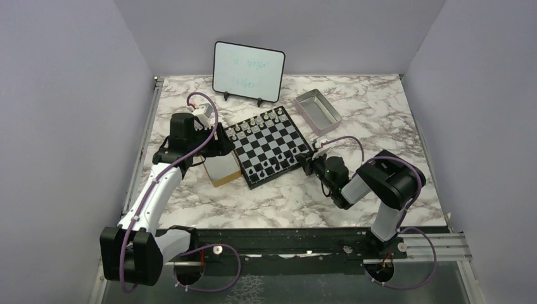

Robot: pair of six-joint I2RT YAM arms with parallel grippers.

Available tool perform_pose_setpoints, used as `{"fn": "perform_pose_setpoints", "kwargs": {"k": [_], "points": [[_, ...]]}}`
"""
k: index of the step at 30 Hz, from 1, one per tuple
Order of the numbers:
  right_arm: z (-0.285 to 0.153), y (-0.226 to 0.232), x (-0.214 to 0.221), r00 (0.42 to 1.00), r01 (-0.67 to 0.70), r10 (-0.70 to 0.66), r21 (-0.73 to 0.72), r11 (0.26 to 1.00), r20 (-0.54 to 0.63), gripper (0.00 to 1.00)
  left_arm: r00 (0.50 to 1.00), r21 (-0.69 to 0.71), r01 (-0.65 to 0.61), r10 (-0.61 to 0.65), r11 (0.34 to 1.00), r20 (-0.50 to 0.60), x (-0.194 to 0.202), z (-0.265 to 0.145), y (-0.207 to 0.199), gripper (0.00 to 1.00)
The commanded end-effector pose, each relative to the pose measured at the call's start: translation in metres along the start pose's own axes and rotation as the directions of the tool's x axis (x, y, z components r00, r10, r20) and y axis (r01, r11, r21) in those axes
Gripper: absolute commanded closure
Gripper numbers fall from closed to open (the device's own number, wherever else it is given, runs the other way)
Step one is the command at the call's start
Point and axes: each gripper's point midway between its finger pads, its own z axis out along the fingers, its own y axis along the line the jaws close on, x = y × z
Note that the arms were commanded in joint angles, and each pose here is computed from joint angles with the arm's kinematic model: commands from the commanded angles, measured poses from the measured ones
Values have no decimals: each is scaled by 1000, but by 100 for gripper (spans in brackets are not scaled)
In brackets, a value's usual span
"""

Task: Set up the chess pieces on the board
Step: Place the chess piece on the chessboard.

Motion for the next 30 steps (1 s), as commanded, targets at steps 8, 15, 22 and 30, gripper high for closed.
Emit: {"fn": "perform_pose_setpoints", "kwargs": {"k": [8, 15, 22, 30], "points": [[3, 8, 3, 1000, 16, -16, -31, 999, -15, 76, 1000, 15, -24, 24, 1000, 7, -2, 1, -3, 34], [4, 7, -4, 1000, 29, -30, -27, 999, -6, 70, 1000, 13, -24, 24, 1000, 7, -2, 1, -2, 34], [3, 5, -17, 999, 46, -46, -15, 999, 9, 67, 1000, 7, -23, 23, 1000, 3, -1, 2, -1, 34], [-4, 5, -44, 997, 75, -75, -12, 997, 15, 60, 1000, -22, -21, 21, 1000, 1, -1, 3, 4, 34]]}}
